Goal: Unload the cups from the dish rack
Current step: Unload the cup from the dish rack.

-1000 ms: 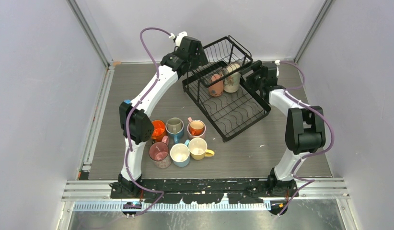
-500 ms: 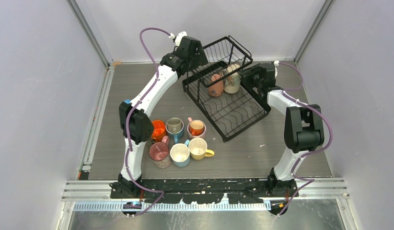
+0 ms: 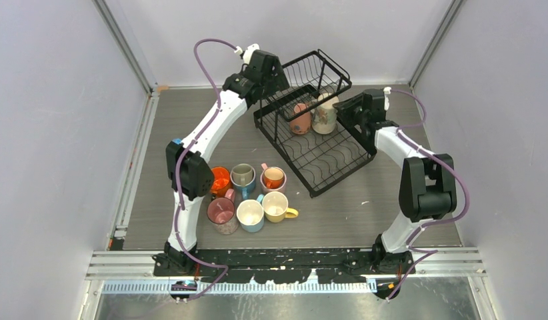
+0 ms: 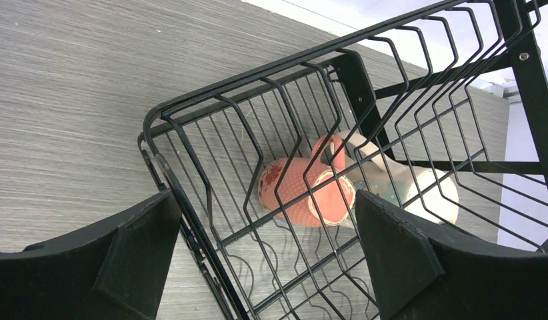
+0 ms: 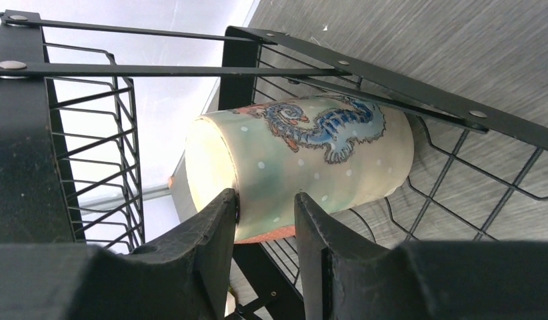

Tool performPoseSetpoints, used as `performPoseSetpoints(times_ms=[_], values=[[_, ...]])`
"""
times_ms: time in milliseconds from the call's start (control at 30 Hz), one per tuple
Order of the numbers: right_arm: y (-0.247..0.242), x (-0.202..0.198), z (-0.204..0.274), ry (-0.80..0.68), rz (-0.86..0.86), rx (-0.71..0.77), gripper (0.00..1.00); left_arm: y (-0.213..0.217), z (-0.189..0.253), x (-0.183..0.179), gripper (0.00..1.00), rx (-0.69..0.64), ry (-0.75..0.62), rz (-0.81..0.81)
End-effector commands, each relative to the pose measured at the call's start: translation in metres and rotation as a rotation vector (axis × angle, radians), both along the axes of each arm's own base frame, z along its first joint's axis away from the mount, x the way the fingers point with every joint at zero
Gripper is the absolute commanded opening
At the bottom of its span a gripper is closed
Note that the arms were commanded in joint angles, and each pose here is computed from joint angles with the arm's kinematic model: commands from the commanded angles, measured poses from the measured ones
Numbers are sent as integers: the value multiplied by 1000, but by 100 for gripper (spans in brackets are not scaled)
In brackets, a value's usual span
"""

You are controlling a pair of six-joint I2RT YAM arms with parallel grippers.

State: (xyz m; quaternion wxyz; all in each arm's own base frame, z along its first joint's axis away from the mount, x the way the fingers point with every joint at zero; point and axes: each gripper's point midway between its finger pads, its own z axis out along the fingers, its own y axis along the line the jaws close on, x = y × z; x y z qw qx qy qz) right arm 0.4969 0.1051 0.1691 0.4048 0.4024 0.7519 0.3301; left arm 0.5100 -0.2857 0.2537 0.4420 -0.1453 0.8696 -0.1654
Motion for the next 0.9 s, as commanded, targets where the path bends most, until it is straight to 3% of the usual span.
performPoseSetpoints(times_ms=[0, 233, 867], values=[[-5, -11, 16, 1, -25, -34, 42, -58, -45, -33, 100, -99, 174, -175], [-8, -32, 12, 60, -33, -66, 41, -61, -47, -32, 100, -108, 180, -175], [-22, -75, 23, 55, -40, -155, 43, -71, -59, -24, 100, -130, 200, -184]])
